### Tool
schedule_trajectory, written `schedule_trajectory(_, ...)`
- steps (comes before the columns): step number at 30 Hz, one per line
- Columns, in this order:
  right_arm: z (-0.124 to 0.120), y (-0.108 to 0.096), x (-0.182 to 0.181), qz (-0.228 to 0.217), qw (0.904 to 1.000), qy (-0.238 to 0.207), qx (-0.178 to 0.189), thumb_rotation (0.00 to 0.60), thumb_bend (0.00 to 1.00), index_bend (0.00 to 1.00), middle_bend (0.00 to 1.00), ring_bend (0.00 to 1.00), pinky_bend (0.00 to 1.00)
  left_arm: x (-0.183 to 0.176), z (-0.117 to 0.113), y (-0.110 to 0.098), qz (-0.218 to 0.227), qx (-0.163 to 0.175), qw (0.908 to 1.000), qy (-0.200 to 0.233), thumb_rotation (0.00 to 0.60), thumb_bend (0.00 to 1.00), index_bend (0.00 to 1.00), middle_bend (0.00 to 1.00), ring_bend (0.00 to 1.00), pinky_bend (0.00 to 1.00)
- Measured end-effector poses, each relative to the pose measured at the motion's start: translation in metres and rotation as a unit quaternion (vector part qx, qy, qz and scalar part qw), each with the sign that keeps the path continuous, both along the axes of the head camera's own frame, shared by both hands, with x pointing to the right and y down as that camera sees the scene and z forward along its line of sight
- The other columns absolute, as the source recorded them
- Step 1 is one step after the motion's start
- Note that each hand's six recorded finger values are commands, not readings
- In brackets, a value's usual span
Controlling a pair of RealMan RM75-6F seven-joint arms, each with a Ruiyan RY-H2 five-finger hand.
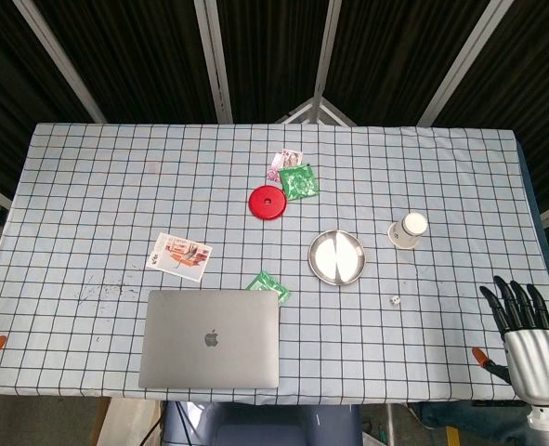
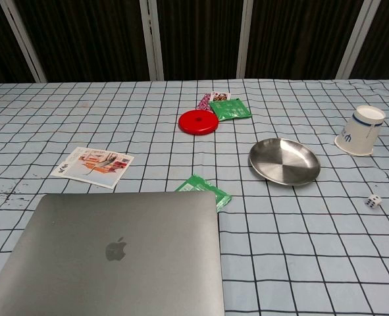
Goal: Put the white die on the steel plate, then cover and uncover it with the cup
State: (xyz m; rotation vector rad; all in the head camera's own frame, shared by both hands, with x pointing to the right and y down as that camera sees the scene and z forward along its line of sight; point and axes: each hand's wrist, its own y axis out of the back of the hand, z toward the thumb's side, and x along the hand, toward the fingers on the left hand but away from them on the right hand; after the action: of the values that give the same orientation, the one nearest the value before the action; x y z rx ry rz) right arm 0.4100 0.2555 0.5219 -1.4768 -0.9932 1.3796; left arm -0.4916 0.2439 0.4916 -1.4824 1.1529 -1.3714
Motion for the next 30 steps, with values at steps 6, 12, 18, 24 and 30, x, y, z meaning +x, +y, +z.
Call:
schedule_trajectory(6, 0.001, -0.002, 0.001, 0.004, 1.0000, -0.003, -0.002, 0.600, 0.07, 0.14, 0.07, 0.04, 0.00, 0.000, -0.002, 0.003, 0.000, 0.000, 1.0000, -0.003, 0.600, 0.26, 0.23, 0.00, 0.00, 0.13)
schedule_trajectory(12, 0.003, -0.001, 0.006, 0.012, 0.9999, 0.001, -0.008, 0.600, 0.07, 0.14, 0.07, 0.04, 0.00, 0.002, 0.000, 0.003, 0.000, 0.000, 1.0000, -0.007, 0.600, 0.26, 0.23, 0.00, 0.00, 0.13)
schedule_trajectory(18, 0.007, 0.002, 0.003, 0.014, 0.9994, -0.014, -0.029, 0.600, 0.07, 0.14, 0.07, 0.04, 0.00, 0.004, 0.003, 0.003, 0.003, -0.008, 0.9999, -0.008, 0.600, 0.26, 0.23, 0.00, 0.00, 0.13)
schedule_trajectory(24, 0.015, 0.004, -0.004, 0.000, 0.9987, -0.019, -0.048, 0.600, 0.07, 0.17, 0.07, 0.04, 0.00, 0.003, -0.002, 0.005, 0.000, 0.001, 0.9999, -0.011, 0.600, 0.26, 0.23, 0.00, 0.00, 0.13)
schedule_trajectory(30, 0.028, 0.005, -0.020, -0.024, 0.9978, -0.031, -0.055, 0.600, 0.07, 0.21, 0.07, 0.08, 0.00, 0.004, -0.001, 0.005, 0.001, -0.001, 0.9999, -0.011, 0.600, 0.26, 0.23, 0.00, 0.00, 0.13)
